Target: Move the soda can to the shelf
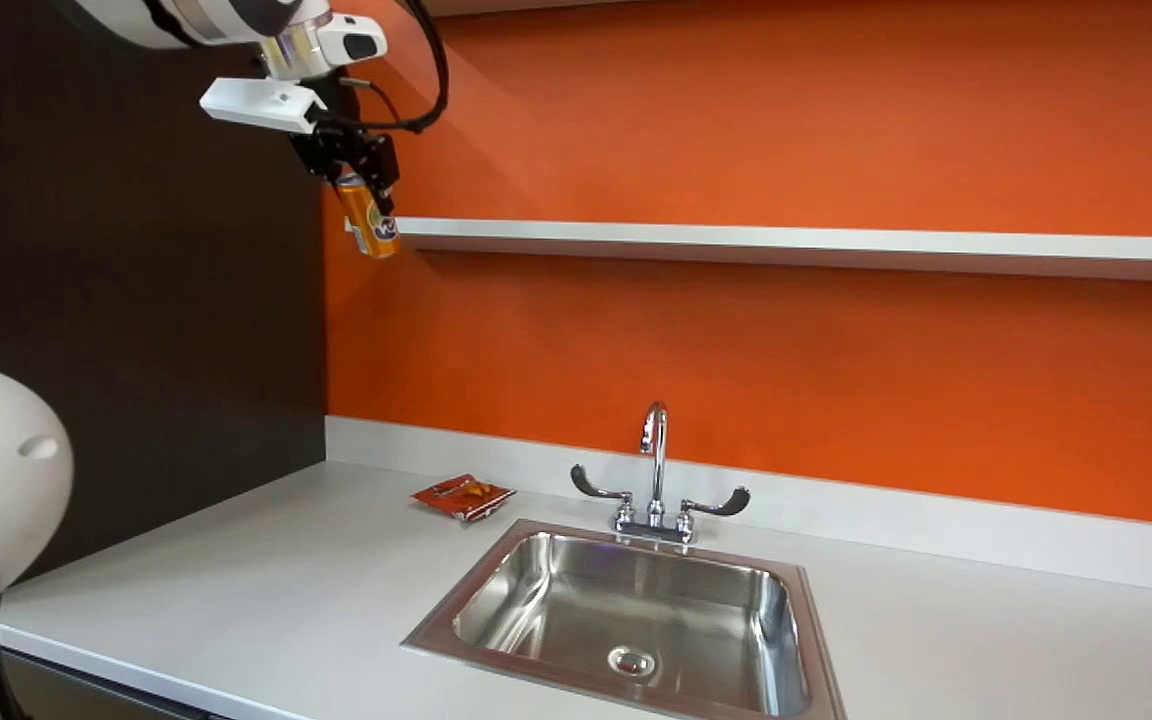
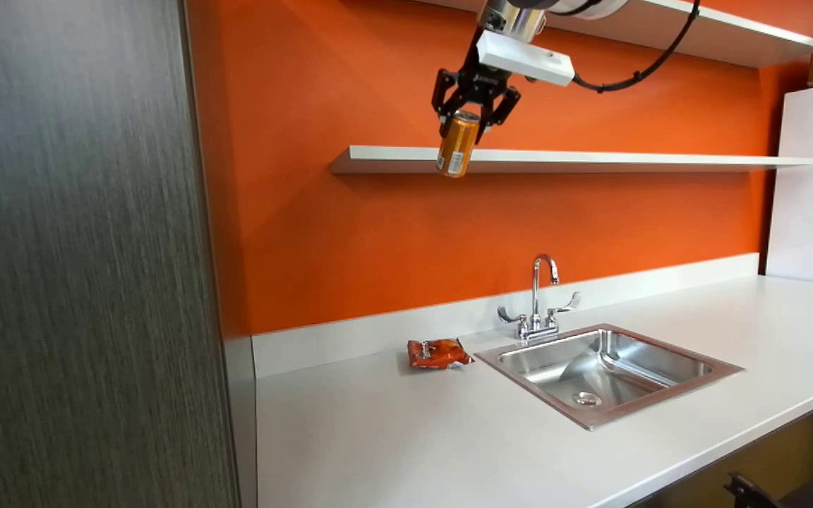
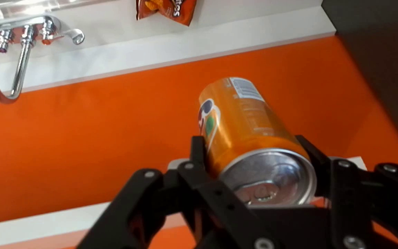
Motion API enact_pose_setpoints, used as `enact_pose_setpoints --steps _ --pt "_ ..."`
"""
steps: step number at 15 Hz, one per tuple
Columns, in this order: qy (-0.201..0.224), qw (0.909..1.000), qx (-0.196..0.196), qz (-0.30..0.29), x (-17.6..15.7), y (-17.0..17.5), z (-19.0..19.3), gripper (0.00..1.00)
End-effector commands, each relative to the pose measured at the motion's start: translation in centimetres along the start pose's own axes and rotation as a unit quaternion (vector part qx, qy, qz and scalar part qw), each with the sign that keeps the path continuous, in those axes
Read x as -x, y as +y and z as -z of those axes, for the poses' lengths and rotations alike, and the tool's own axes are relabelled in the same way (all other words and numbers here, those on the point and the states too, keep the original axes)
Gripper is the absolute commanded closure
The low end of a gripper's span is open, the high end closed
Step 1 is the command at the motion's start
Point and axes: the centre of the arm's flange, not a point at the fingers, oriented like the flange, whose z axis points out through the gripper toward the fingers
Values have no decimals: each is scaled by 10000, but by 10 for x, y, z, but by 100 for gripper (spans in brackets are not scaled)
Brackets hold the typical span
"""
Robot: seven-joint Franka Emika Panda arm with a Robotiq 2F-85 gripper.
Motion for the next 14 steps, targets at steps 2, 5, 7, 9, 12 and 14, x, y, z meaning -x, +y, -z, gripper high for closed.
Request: enact_pose_setpoints --steps 2,5,7,9,12,14 --pt "99 9998 59 -180 -67 -12 37 61" --pt "47 9998 81 -202 -99 -18 47 61" --pt "-54 9997 104 -210 -120 -23 48 61" --pt "-130 9996 136 -225 -141 -26 45 61" --pt "-201 9991 193 -310 -168 -28 35 61" --pt "-242 9985 316 -372 -184 -27 22 61"
